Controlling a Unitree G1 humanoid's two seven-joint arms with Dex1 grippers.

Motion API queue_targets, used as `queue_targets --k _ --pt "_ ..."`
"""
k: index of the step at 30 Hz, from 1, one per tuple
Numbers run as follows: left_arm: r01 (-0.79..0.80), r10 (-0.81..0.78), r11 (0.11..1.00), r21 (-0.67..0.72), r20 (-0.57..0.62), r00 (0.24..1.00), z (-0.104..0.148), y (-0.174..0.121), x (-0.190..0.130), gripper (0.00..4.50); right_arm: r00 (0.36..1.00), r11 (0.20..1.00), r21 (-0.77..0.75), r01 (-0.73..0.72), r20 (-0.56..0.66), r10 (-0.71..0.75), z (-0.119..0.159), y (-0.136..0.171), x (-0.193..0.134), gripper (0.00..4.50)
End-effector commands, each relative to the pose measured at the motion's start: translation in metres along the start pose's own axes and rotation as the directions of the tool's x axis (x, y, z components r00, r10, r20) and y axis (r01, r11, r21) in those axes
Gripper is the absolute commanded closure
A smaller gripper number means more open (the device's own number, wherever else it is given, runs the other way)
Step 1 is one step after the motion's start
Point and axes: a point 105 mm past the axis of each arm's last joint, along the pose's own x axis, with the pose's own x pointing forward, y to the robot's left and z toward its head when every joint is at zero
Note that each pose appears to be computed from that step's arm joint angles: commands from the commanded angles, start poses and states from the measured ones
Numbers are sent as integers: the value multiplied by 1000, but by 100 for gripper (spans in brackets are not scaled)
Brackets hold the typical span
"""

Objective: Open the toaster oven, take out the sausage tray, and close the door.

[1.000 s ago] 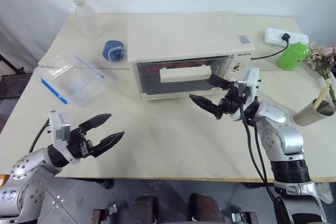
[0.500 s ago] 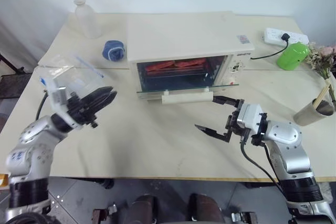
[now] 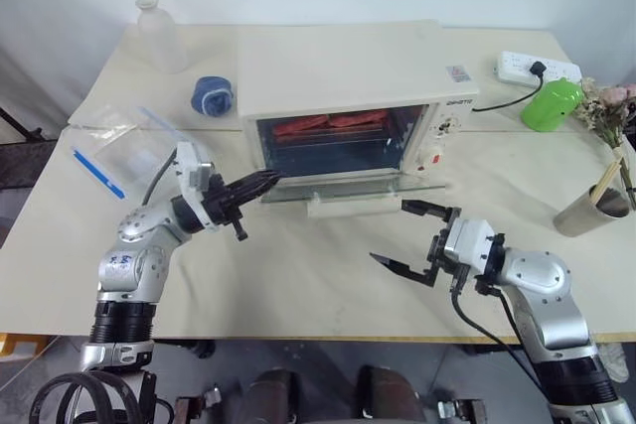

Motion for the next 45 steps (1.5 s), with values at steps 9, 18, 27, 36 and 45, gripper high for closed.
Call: queue_targets --k 9,18,27,36,45 --pt "0 7 999 40 -166 986 -44 -18 -22 448 879 925 -155 347 -290 -379 -29 -30 -105 0" --pt "-61 66 998 31 -150 987 -55 -26 -31 448 920 892 -353 283 -162 -356 0 -65 -34 0" --pt "-261 264 964 56 -53 963 -29 -40 -89 245 925 739 -621 262 -58 -376 19 -81 107 0" --pt "-380 380 923 59 19 925 0 -48 -110 5 904 670 -710 218 -111 -412 8 -99 156 0" --pt "-375 374 923 82 35 927 7 -52 -98 0 891 613 -762 209 -110 -440 4 -109 169 154"
